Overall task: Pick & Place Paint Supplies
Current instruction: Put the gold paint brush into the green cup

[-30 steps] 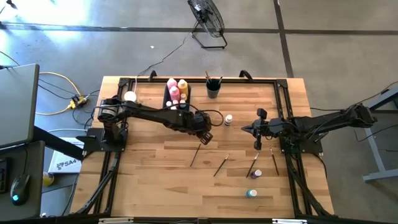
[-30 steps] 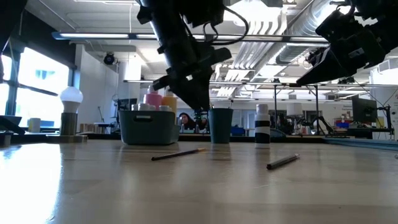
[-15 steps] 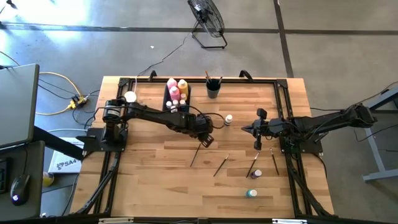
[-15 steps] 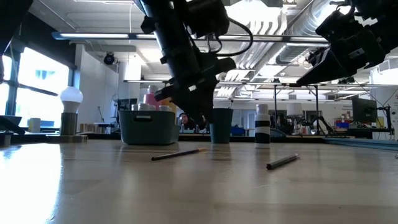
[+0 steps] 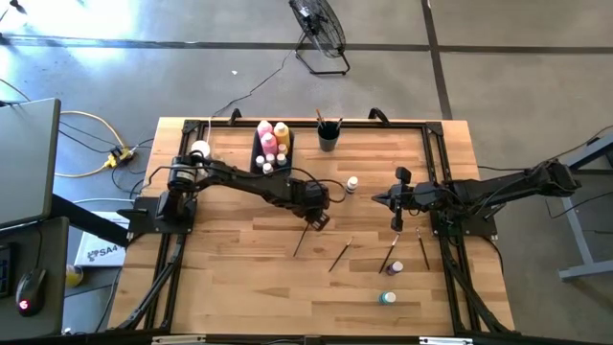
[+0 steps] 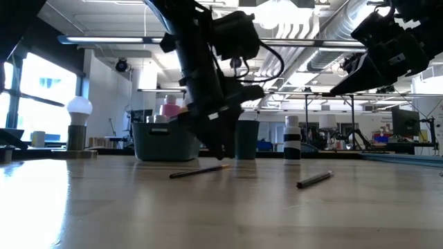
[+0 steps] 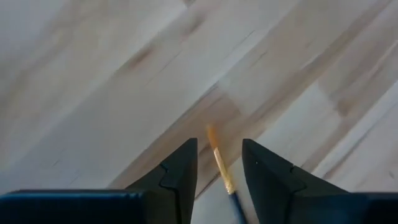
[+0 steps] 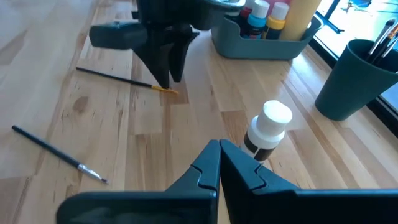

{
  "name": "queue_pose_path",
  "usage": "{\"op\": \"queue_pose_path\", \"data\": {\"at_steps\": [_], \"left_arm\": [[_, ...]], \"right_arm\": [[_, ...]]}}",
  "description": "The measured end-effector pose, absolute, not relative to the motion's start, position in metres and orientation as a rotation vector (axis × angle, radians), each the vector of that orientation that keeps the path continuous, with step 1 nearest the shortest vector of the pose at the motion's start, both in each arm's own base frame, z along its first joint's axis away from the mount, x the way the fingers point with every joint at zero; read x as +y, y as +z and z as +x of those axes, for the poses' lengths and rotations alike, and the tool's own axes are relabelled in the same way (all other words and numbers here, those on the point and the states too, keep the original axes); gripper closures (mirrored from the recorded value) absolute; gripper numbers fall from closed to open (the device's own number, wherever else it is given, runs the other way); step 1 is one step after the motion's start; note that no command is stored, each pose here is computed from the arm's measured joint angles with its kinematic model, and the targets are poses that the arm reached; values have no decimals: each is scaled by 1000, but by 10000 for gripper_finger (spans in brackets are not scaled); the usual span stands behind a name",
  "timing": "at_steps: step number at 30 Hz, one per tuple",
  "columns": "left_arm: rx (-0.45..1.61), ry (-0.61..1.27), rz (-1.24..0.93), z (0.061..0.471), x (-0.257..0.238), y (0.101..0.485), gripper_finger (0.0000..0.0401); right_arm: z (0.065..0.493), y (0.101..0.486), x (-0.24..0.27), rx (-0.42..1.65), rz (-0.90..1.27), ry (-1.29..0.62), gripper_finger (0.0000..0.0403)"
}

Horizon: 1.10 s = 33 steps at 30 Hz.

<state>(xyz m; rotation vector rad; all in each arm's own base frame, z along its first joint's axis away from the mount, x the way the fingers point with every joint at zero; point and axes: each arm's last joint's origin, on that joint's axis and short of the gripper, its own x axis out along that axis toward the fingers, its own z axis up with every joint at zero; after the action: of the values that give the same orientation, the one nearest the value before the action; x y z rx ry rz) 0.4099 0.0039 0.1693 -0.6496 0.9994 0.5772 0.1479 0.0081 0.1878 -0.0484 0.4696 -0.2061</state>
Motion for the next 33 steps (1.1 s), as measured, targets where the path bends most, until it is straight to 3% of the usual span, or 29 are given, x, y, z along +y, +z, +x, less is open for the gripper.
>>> {"op": "queue_pose_path", "data": {"at_steps": [33], "left_arm": [[957, 630, -742, 415, 4, 159, 279]], "right_arm": [[148, 188, 8, 469, -49, -209, 401]]}}
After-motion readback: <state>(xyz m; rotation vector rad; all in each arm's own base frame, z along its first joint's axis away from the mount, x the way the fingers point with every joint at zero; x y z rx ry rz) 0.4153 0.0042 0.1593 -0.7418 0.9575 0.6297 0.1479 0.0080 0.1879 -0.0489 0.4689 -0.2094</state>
